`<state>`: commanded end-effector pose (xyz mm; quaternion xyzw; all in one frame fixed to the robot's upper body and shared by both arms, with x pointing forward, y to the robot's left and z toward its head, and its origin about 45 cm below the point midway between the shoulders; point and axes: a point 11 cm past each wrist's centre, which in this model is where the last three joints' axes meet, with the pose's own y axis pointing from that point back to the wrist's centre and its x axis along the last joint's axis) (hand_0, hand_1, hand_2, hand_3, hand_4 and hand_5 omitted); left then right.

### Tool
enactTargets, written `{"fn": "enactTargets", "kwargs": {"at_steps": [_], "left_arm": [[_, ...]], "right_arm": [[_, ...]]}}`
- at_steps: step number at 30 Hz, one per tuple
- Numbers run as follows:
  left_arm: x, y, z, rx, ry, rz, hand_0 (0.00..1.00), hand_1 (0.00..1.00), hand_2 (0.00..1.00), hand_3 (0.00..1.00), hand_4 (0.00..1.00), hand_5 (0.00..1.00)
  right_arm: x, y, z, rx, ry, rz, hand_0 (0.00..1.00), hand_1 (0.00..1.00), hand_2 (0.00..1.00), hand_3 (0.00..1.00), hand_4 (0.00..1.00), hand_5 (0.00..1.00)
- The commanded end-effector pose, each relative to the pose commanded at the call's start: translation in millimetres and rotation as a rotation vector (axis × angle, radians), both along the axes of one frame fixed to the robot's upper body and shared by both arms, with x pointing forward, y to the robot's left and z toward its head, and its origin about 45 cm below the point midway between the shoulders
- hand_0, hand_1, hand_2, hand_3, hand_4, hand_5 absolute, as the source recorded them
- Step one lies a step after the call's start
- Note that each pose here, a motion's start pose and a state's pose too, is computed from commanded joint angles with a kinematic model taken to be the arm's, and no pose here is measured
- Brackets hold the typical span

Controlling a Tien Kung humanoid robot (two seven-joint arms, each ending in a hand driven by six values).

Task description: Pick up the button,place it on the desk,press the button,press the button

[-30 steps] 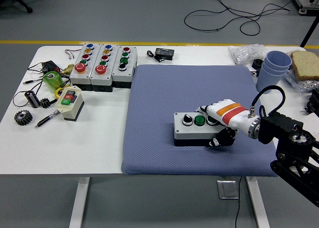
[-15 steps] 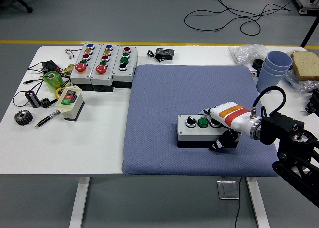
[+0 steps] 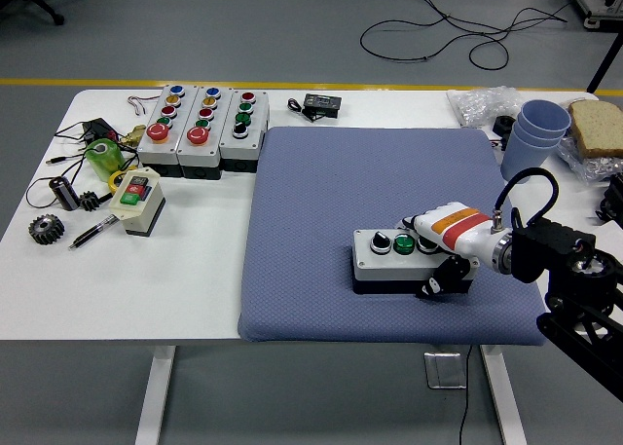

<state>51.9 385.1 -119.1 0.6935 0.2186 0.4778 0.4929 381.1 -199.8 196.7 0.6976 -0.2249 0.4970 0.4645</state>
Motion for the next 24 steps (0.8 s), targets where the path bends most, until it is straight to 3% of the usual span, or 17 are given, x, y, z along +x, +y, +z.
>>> {"fn": "enactTargets", "kwargs": {"at_steps": [1,7,8,24], "left_arm": [[0.1,0,0.0,0.000,0.000,0.000,0.597,0.636,0.672,0.546,0.353,0.695],[0.6,0,0.1,0.000,-0.001,0.001,0.597,0.636,0.673,0.547,0.351,0.695],[0.7,0,0.1,0.000,-0.001,0.001,0.597,0.636,0.673,0.547,0.351,0.695],[0.4,0,0.1,0.000,0.000,-0.001,0.598,0.637,0.674,0.547,0.350,0.695]], "right_arm": [[0.1,0,-0.1,-0.003,0.000,-0.003,0.789,0.710,0.824,0.824,0.887,0.256],[-0.5,-1,1.3,0.000,-0.001,-0.014,0.789,0.710,0.824,0.824,0.887,0.256],[-0.7,-1,1.9,0.003,-0.001,-0.015,0.901,0.819,0.927,0.998,0.933,0.265],[-6.3,4,19.2,0.082,-0.009,-0.017,0.924,0.845,0.948,0.998,0.964,0.282]]}}
